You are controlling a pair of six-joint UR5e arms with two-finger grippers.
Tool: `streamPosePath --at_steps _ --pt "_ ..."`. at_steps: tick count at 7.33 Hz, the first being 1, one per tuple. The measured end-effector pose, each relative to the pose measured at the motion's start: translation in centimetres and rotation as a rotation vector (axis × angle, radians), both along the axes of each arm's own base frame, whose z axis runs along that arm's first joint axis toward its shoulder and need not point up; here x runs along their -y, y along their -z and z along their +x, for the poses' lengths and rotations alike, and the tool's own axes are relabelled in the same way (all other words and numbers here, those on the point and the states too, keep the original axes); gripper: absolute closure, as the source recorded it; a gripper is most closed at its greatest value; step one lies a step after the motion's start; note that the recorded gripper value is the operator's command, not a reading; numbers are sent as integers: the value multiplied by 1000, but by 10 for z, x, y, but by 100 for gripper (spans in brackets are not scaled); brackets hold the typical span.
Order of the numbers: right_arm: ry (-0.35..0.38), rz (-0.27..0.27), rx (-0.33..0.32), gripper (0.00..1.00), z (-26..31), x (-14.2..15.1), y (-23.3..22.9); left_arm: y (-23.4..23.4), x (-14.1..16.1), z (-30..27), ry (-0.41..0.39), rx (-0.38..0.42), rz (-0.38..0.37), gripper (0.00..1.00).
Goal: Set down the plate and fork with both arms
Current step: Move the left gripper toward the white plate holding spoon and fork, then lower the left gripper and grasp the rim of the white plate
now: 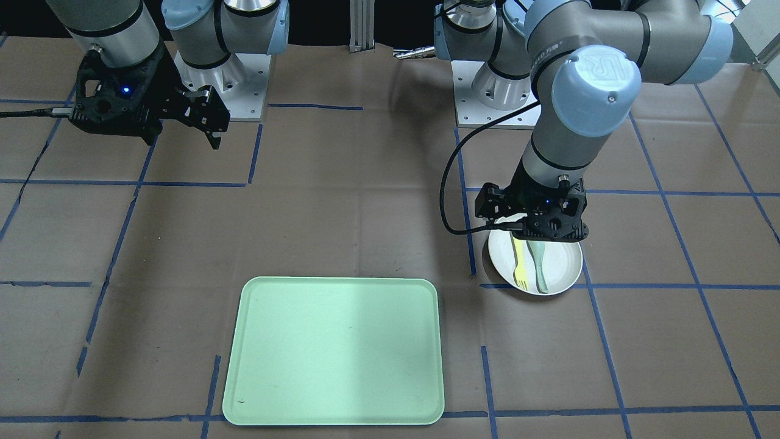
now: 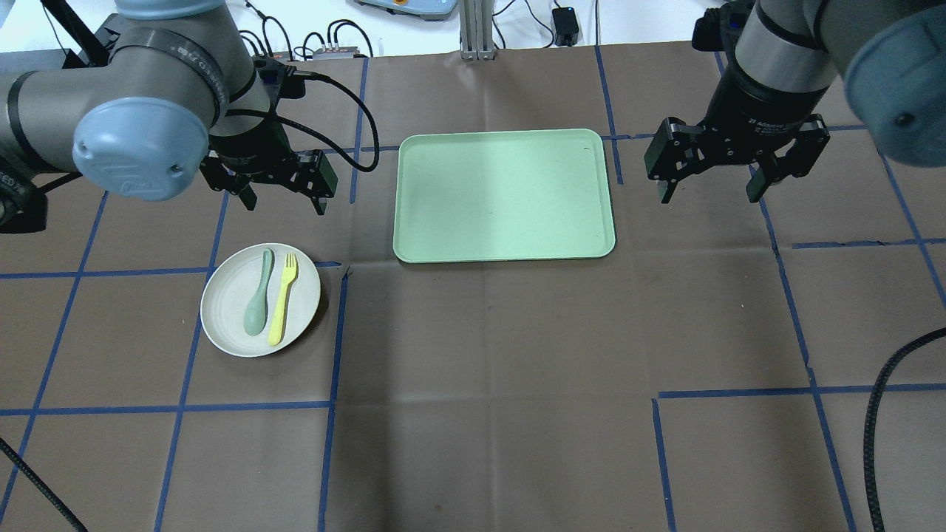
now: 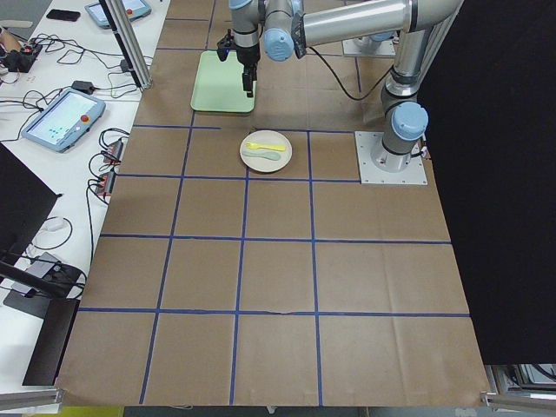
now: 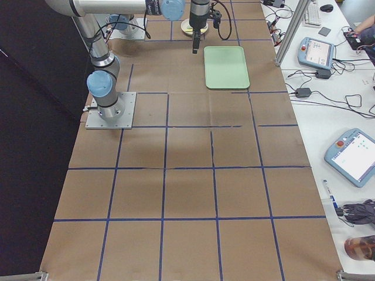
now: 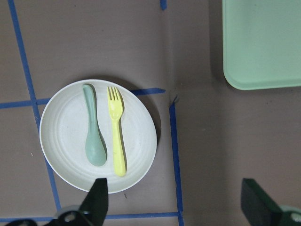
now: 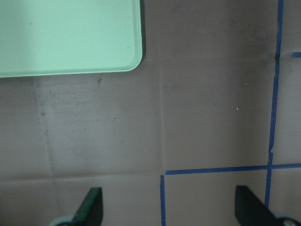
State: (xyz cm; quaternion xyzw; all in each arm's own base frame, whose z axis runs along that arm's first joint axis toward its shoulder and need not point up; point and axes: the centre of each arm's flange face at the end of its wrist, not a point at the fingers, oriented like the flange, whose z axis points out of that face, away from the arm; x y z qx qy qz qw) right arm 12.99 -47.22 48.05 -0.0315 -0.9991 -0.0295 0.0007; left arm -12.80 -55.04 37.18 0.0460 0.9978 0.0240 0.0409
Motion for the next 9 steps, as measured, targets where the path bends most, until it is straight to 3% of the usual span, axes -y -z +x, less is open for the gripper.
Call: streamPosePath --at_steps 3,4,7,9 --pt "26 -2 -3 0 0 -5 -4 27 16 31 -63 14 31 0" --pt "27 -4 -3 0 0 -8 -5 31 21 60 -114 -11 39 1" --pt "17 -6 -2 0 -1 -8 -6 55 14 139 -102 -128 79 1" --pt "14 -10 -2 0 -1 -8 -7 81 -1 196 -172 -165 95 1"
